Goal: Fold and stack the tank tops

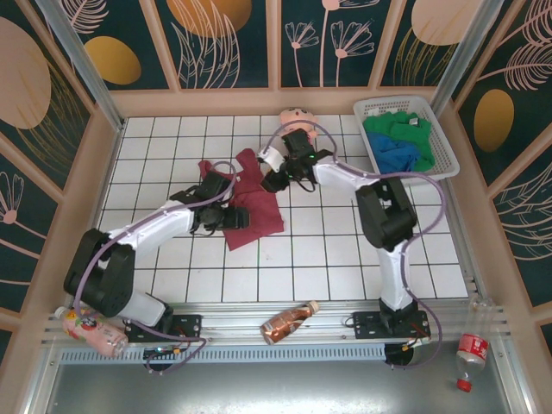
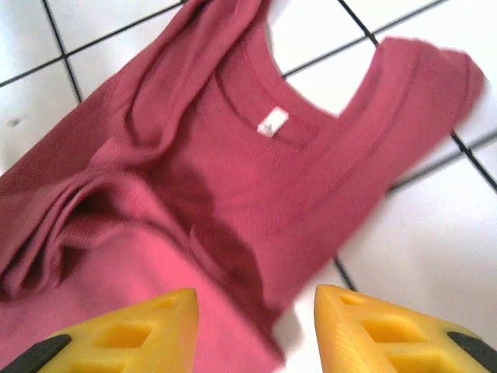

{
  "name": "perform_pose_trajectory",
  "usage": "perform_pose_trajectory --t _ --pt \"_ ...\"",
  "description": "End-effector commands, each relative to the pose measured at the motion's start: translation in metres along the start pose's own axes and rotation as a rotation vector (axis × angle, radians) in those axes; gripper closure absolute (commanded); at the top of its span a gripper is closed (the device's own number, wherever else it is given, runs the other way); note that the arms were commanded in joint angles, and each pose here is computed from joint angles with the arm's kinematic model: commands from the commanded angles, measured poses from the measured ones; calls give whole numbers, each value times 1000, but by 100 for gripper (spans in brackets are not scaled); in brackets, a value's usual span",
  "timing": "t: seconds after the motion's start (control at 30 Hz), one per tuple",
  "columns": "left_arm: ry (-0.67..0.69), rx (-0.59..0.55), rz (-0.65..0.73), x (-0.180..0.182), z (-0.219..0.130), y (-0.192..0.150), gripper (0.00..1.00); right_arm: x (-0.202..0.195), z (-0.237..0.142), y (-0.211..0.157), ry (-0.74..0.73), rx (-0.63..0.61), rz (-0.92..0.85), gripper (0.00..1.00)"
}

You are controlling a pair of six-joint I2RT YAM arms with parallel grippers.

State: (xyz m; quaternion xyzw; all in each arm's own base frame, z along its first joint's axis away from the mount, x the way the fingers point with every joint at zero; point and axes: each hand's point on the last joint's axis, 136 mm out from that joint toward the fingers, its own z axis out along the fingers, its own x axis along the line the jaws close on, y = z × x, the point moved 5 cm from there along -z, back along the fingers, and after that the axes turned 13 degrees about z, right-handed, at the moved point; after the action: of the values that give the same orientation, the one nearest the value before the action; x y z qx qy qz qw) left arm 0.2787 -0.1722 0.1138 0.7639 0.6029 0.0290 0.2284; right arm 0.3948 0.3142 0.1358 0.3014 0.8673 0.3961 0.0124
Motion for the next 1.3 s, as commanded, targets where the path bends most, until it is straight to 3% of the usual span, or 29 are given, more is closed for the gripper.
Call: perform_pose_trajectory --t 0.0,0.2,0.43,0.53,0.67,0.83,1.13,1.27 --pt "53 -61 34 -4 8 25 29 20 -27 -1 55 -84 82 57" --pt "221 55 100 8 32 30 41 47 -36 -42 148 -111 255 61" --pt "246 97 158 12 44 29 54 66 -31 -68 166 -74 279 61" --pt "290 114 190 16 44 32 65 75 -29 -75 183 -63 282 62" --pt "341 128 236 20 38 39 69 86 -21 -86 186 -52 275 63" --pt "406 154 296 31 33 47 69 83 -8 -89 166 -56 263 65" --pt "426 151 297 67 36 70 67 88 5 -121 149 77 195 68" --pt "441 140 300 81 36 82 59 92 5 -125 152 99 179 69"
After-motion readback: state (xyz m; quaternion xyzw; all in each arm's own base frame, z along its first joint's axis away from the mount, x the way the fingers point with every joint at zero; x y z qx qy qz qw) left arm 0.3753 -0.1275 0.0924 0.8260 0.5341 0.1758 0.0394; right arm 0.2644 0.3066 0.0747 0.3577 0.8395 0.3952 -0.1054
